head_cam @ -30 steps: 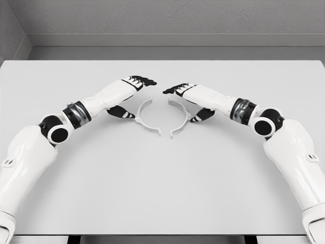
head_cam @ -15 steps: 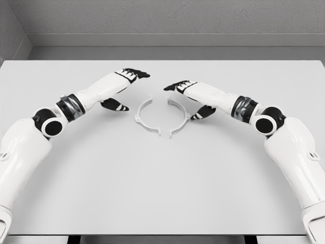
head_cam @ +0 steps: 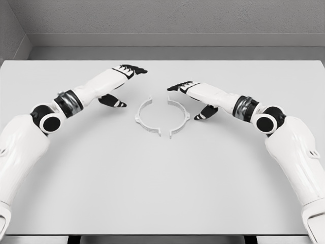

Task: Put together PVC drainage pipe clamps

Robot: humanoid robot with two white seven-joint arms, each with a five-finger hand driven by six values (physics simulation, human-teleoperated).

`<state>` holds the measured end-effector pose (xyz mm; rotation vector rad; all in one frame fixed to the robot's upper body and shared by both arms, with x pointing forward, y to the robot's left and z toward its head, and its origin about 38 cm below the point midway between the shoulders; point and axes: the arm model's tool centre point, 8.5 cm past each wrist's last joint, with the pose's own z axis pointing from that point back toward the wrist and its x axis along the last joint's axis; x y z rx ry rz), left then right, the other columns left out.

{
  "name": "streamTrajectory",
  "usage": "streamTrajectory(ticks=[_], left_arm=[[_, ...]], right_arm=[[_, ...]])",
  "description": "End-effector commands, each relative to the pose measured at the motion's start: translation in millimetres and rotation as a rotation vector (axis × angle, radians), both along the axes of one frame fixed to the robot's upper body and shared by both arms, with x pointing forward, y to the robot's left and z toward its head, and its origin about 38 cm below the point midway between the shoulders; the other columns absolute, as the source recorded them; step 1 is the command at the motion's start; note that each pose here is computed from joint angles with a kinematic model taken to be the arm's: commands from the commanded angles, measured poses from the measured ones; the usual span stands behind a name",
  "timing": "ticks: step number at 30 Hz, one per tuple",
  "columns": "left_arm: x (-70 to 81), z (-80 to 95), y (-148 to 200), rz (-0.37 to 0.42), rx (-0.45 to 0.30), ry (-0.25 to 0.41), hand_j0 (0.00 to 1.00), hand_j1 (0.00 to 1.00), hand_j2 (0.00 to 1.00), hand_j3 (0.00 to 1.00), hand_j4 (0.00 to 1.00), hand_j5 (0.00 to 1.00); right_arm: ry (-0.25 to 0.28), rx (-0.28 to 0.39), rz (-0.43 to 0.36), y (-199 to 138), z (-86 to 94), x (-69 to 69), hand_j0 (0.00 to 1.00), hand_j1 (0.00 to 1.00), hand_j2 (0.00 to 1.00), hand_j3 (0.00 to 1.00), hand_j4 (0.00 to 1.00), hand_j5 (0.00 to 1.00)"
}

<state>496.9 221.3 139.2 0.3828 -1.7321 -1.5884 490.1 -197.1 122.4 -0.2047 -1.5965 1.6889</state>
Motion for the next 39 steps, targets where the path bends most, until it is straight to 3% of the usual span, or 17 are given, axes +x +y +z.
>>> streamTrajectory(ticks=[1, 5, 27, 39], left_arm=[[0.7, -5.0, 1, 0.01, -0.008, 0.017, 1.0, 1.0, 1.0, 1.0, 1.0, 1.0], [1.5, -11.2, -4, 0.011, -0.017, 0.035, 1.0, 1.0, 1.0, 1.0, 1.0, 1.0], [2.0, -10.1, 0, 0.018, -0.015, 0.033, 1.0, 1.0, 1.0, 1.0, 1.0, 1.0], [8.7, 4.4, 30, 0.058, 0.03, 0.007, 1.0, 1.0, 1.0, 1.0, 1.0, 1.0]], right_arm=[[0.001, 0.008, 0.001, 2, 0.5, -0.1, 1.0, 1.0, 1.0, 1.0, 1.0, 1.0], [-0.002, 0.011, 0.006, 3, 2.3, -0.1, 1.0, 1.0, 1.0, 1.0, 1.0, 1.0], [-0.006, 0.036, 0.034, 26, 5.5, 1.6, 1.0, 1.0, 1.0, 1.0, 1.0, 1.0], [-0.012, 0.046, 0.042, 32, 8.7, 2.7, 1.0, 1.0, 1.0, 1.0, 1.0, 1.0]])
